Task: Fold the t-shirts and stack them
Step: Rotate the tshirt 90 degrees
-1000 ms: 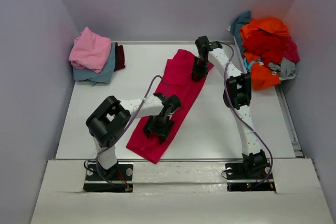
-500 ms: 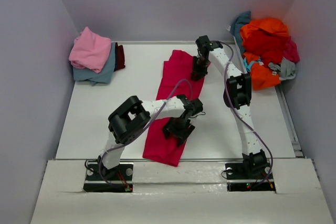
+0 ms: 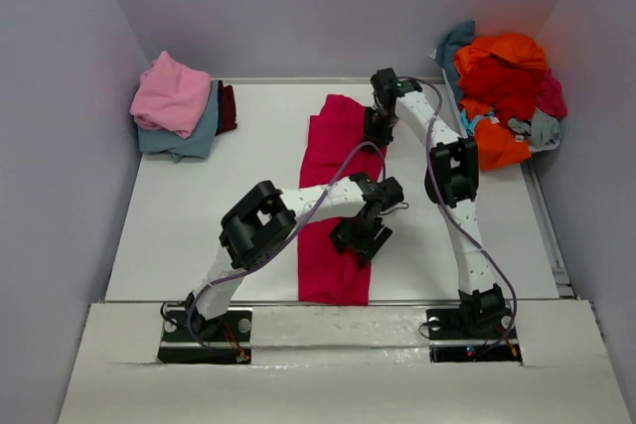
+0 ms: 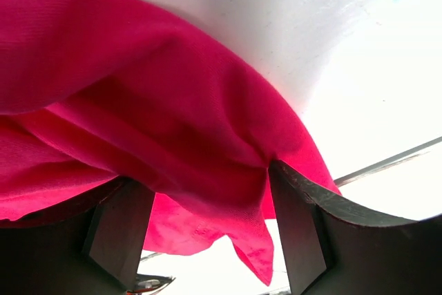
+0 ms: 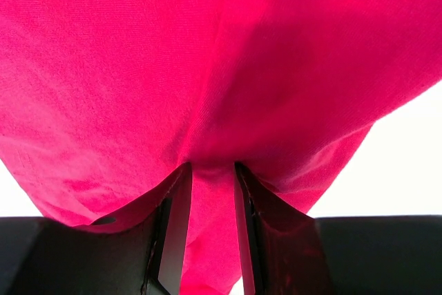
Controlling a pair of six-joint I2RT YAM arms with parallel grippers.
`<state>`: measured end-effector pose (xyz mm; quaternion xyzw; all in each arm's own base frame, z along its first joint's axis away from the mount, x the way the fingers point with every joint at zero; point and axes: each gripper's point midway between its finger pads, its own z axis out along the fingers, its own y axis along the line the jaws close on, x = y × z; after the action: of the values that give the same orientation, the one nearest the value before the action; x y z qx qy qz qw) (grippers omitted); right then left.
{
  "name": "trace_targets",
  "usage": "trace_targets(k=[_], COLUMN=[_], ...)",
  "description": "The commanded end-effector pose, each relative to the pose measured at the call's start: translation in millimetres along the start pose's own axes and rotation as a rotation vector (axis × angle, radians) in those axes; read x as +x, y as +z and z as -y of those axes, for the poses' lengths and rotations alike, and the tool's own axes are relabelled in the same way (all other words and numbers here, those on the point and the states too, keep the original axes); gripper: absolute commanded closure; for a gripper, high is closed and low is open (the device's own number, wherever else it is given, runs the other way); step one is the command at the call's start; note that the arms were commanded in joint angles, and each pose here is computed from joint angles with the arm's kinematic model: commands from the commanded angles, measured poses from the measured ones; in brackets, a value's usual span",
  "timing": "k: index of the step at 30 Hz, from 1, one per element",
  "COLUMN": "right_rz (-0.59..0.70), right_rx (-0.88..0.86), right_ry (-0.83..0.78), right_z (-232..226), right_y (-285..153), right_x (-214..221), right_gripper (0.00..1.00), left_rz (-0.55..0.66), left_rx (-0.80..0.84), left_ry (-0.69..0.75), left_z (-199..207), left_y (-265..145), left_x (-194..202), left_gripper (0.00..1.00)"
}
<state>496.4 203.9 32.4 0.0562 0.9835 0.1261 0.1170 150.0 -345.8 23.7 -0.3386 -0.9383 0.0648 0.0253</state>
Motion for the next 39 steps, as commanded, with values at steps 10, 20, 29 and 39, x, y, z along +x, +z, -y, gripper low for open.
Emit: trace_targets(k=[10,20,29,39], right_rz=[0.080,0.125,0.101,0.044], right_rx=[0.025,0.009,0.048,0.084], right_ry=[-0.009,-0.001,0.042,0.086], right_z=[-1,-4,4,7], right_y=[-17,-45,-69,-58], right_x=[-23,-21,-5,21], right_gripper=[0.52,0.42,0.41,0.41], left_rz=[0.098,0.180,0.169,0.156], left_rx=[-0.052,-0.101,-0.140,-0.150], left_ry=[-0.016,-0.059,-0.056,-0.058], left_z=[-17,-25,-32,-35], left_y=[-44,-57,-51,-48], left_x=[26,17,18,23], left_gripper=[0.23,0.23,0.23,0.23])
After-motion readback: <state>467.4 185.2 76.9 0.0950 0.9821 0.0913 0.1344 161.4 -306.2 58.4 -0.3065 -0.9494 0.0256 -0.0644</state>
